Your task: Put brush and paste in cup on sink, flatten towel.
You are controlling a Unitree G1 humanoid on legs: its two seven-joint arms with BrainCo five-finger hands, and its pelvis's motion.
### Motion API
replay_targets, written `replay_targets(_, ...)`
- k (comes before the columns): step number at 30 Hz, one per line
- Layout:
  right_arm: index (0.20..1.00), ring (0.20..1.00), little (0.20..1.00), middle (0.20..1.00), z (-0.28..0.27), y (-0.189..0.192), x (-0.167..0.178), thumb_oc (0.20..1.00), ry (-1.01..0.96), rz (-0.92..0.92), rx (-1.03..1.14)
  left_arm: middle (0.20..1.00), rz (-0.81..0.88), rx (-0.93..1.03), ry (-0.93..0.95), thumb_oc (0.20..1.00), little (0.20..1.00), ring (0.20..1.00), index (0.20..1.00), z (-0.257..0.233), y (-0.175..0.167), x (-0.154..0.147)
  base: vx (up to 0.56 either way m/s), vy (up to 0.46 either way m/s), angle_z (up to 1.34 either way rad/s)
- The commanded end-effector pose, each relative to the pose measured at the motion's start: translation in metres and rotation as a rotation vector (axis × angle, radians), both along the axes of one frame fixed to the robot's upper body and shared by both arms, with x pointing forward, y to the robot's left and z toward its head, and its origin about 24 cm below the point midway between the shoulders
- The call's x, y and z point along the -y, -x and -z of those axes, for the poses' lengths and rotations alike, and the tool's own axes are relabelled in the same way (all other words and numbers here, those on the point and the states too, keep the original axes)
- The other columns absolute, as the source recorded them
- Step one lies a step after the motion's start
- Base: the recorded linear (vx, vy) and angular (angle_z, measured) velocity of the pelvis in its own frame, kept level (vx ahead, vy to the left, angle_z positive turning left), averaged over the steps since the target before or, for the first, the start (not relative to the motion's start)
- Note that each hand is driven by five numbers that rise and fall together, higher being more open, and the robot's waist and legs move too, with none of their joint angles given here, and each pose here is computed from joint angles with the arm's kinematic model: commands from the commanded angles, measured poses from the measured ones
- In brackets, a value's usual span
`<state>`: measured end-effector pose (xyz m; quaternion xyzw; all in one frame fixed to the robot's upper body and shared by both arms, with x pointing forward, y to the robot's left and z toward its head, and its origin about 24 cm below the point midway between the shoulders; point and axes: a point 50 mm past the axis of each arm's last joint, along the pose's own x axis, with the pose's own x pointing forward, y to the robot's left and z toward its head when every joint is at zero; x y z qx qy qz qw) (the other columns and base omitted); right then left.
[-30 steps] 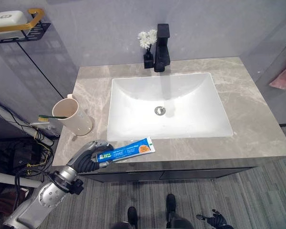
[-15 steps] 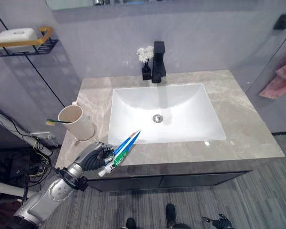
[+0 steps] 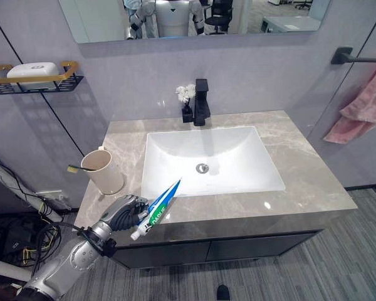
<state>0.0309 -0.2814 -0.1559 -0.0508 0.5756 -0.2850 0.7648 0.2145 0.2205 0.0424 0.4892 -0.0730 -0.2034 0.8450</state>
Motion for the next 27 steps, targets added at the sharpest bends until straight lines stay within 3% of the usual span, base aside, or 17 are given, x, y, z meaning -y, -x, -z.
replay_targets(1,1.0,1.0,1.0,1.0,-0.002,-0.015,0.002,1.0,0.022,0.033,0.033,0.2,-0.086,0.112,-0.042,0.2,0.2,0.2,0.2,-0.017,-0.009,-0.019,0.0,0.0,0.0)
replay_targets(5,1.0,1.0,1.0,1.0,-0.002,-0.018,0.001,1.0,0.017,0.024,0.038,0.2,-0.152,0.199,-0.033,0.2,0.2,0.2,0.2,-0.029,-0.015,-0.027,0.0,0.0,0.0)
replay_targets(7,1.0,1.0,1.0,1.0,-0.002,-0.02,-0.001,1.0,0.015,0.019,0.043,0.366,-0.188,0.237,-0.021,0.366,0.366,0.366,0.366,-0.034,-0.019,-0.029,0.0,-0.006,0.02)
replay_targets(8,1.0,1.0,1.0,1.0,-0.001,-0.021,-0.002,1.0,0.012,0.02,0.045,1.0,-0.211,0.251,0.011,1.0,1.0,1.0,1.0,-0.034,-0.019,-0.027,0.0,0.0,0.0)
replay_targets(27,1.0,1.0,1.0,1.0,0.003,-0.016,-0.011,1.0,-0.016,-0.022,0.005,1.0,-0.242,0.386,0.252,1.0,1.0,1.0,1.0,-0.069,-0.006,-0.012,0.0,-0.004,0.02)
